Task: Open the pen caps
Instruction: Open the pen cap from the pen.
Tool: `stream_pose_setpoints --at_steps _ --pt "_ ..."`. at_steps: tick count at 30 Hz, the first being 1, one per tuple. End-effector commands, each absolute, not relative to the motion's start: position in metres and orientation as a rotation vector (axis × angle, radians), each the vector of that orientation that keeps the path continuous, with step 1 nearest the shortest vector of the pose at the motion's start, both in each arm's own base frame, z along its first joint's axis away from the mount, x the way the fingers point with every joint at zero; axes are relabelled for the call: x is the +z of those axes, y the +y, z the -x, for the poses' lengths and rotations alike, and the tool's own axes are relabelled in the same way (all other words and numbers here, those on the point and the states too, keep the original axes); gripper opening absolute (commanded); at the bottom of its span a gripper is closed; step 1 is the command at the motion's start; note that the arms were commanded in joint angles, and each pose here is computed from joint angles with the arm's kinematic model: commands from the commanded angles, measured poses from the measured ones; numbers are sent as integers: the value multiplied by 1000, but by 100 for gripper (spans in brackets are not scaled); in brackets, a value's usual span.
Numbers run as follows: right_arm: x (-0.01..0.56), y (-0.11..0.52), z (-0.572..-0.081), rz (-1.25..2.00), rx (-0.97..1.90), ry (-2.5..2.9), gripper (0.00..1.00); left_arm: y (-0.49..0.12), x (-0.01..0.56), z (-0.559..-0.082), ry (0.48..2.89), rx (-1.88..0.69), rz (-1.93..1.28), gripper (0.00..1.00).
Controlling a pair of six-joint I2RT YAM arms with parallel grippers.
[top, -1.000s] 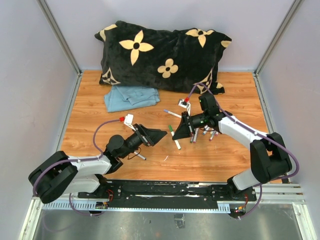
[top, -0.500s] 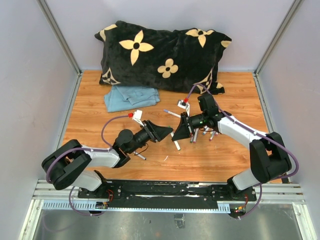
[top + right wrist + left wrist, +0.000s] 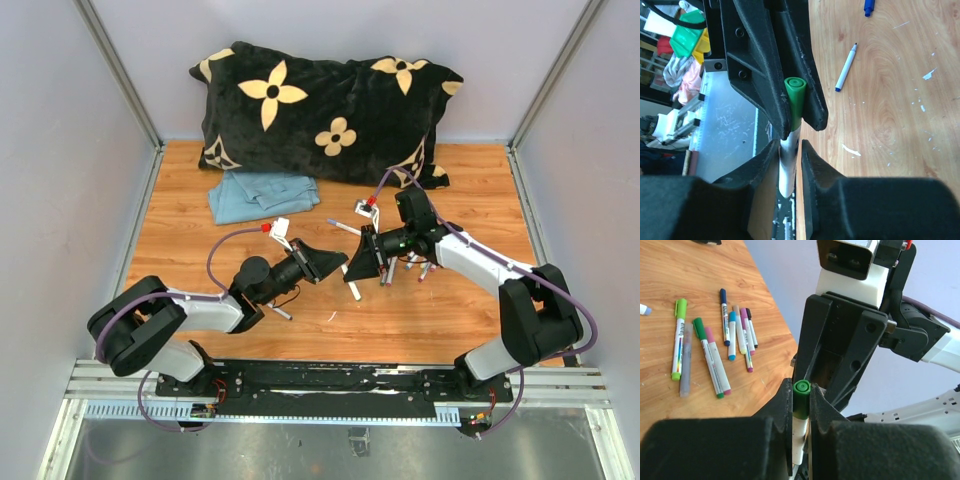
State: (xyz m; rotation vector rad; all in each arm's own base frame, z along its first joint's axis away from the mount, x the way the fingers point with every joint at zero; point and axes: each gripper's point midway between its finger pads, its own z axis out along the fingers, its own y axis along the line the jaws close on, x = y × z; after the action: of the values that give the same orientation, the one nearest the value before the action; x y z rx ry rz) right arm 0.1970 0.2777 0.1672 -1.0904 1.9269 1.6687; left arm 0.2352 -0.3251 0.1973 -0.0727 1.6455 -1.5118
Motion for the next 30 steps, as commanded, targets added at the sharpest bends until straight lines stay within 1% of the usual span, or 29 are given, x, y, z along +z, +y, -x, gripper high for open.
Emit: stream_pose_setpoints --at_steps 1,4,6,9,14,16,19,22,26,30 --pt "175 284 -195 1144 1650 1871 30 -324 209 -236 1602 -1523 85 0" --pt "172 286 -194 1149 1632 1876 38 -318 213 -237 1579 -1515 111 0" --pt "170 288 -192 1156 1627 1878 40 -313 215 -238 1566 -1503 131 0" --pt "167 291 -190 1163 1620 1887 40 -307 218 -239 1547 -1488 155 0" --pt "164 297 -186 1168 1620 1913 34 -298 222 -239 1525 -1463 177 0" --pt "163 300 -184 1172 1626 1916 29 -296 222 -239 1520 -1458 181 0" --pt "162 302 -183 1172 1634 1927 17 -291 225 -240 1505 -1448 197 0" --pt "161 303 -184 1163 1641 1946 2 -283 228 -241 1480 -1430 219 0" --pt "160 304 -180 1154 1689 1951 1 -265 235 -250 1439 -1367 277 0" --pt "157 308 -173 1177 1709 1952 1 -234 242 -271 1400 -1260 364 0"
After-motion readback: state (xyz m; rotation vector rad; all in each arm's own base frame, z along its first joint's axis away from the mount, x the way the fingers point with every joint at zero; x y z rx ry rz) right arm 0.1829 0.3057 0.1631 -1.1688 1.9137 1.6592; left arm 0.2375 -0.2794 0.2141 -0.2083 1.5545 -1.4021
